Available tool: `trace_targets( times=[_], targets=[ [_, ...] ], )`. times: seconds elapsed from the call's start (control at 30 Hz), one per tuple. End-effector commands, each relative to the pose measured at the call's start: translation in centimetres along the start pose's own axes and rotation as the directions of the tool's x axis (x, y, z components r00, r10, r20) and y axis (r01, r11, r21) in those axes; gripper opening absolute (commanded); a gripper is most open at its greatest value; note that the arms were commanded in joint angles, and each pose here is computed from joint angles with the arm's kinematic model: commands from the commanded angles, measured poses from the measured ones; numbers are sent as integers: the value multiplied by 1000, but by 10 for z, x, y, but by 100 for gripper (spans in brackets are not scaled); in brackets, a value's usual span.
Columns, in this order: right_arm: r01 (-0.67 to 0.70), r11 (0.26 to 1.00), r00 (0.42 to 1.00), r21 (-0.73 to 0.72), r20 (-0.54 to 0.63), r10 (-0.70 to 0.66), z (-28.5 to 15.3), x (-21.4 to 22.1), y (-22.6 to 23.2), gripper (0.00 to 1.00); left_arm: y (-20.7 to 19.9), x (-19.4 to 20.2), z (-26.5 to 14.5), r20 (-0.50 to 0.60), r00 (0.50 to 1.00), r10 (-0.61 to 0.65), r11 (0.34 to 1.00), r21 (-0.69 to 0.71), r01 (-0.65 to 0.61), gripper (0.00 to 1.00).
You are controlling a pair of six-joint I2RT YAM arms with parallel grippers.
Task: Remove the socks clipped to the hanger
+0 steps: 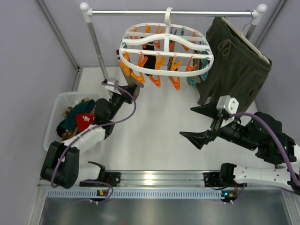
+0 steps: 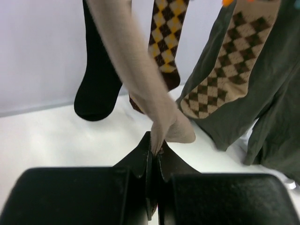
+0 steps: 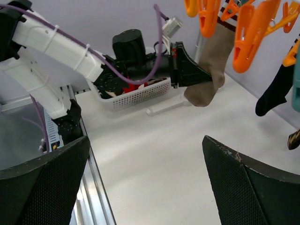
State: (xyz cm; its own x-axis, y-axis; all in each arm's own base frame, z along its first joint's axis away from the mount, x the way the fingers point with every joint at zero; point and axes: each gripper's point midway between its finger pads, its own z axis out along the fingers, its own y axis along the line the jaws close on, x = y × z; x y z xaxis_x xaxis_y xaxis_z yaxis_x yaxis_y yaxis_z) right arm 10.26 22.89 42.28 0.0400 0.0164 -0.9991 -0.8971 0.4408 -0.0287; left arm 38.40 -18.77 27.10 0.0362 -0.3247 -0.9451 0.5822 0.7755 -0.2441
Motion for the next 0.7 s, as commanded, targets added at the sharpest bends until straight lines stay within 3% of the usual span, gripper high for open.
trace_targets(
  times=[0.0, 0.67],
  targets=[
    [-37, 999, 995, 37, 89, 33, -6, -20, -7, 100, -2, -41, -17, 164, 984, 61, 994, -103, -45, 0],
    [-172, 968, 974, 185, 177, 139, -39, -36, -37, 100, -69, -46, -77, 176, 980, 93, 992, -105, -75, 0]
  ],
)
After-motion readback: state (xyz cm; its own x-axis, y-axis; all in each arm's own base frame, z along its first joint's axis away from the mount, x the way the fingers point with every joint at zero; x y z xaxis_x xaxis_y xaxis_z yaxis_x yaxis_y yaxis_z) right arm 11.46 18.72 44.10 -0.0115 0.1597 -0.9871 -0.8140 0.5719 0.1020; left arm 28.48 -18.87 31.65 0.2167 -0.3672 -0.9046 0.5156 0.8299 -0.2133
